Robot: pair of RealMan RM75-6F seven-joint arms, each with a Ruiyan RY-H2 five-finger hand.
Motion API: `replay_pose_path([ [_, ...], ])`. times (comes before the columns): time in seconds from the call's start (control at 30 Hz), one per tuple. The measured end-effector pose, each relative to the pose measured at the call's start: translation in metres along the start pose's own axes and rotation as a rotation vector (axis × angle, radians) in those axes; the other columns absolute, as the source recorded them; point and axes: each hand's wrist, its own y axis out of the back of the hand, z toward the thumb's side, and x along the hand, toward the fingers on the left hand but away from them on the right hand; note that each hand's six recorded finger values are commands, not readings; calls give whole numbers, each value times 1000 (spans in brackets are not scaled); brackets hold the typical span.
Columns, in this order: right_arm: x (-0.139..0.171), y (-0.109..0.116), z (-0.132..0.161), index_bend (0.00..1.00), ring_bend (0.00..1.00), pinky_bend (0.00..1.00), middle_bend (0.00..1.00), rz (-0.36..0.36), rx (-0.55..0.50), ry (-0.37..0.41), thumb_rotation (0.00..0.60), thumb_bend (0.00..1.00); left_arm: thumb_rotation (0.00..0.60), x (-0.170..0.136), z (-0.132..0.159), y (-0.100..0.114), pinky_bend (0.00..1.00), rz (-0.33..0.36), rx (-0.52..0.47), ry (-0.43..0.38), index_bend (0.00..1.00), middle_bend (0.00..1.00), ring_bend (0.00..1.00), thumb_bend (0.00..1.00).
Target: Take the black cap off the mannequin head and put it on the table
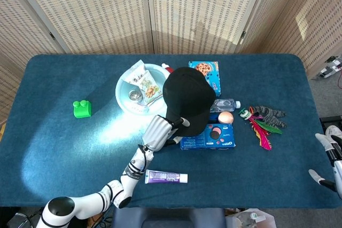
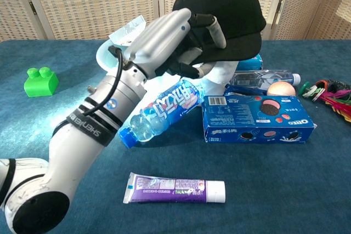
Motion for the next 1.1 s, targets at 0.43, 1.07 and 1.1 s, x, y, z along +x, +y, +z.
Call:
replay_pose_path([
  [0.43,0,-1,-1,154,137,207,218,-3,-5,2,600,106,600,23,6,35,1000,85,59,-36,572,977,1000,482],
  [1.07,5,1,-2,154,137,207,218,-15,-14,3,600,106,600,55,-30,92,1000,215,130,69,565,977,1000,481],
  [1.1,5,2,-2,154,137,207,218,-16,-14,4,600,106,600,56,-32,96,1000,224,140,73,565,977,1000,481],
])
